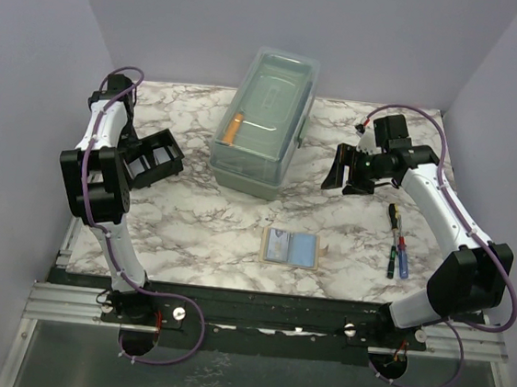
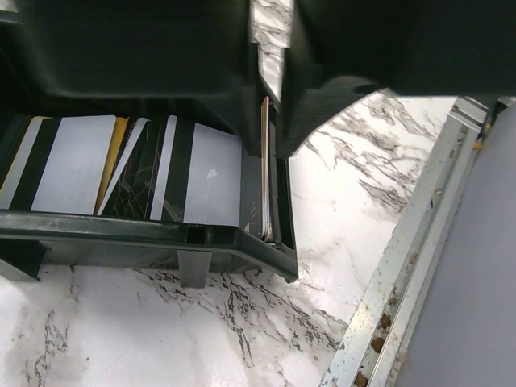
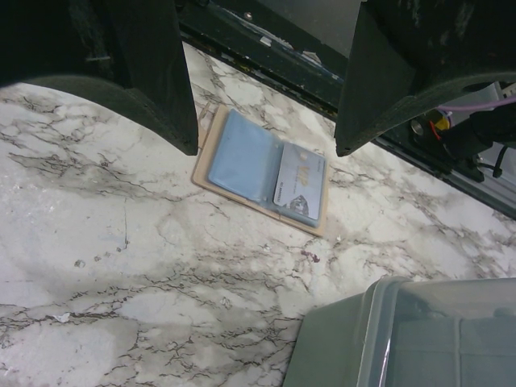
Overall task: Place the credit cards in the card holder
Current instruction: Pick up the credit card from the storage box.
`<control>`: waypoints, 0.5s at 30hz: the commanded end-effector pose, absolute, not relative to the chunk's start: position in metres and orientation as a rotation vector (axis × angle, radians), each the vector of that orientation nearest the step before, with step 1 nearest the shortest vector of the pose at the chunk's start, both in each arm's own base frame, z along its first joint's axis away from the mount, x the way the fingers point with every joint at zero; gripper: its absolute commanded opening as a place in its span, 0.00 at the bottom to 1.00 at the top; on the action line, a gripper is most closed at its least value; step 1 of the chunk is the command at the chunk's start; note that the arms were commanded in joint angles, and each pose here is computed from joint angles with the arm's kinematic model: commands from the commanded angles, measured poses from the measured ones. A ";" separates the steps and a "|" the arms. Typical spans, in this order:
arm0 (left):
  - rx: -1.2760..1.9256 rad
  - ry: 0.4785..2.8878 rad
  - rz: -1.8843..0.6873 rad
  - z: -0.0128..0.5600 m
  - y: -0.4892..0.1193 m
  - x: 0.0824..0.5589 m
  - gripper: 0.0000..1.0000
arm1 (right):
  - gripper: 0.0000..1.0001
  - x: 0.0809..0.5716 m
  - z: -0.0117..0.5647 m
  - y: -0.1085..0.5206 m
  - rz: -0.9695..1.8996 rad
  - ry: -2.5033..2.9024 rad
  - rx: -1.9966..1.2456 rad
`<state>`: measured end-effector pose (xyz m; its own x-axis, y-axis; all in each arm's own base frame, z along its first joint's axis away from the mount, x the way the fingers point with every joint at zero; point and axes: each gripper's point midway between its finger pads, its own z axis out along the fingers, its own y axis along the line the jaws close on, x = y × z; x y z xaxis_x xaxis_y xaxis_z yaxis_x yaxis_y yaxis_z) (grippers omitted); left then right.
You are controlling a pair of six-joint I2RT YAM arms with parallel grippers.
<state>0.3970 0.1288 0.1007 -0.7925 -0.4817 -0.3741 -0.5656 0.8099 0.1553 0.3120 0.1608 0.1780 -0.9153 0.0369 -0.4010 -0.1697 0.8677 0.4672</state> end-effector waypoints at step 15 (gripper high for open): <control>-0.803 2.773 0.405 0.074 0.128 0.382 0.57 | 0.71 0.314 0.180 0.164 0.740 2.641 -0.121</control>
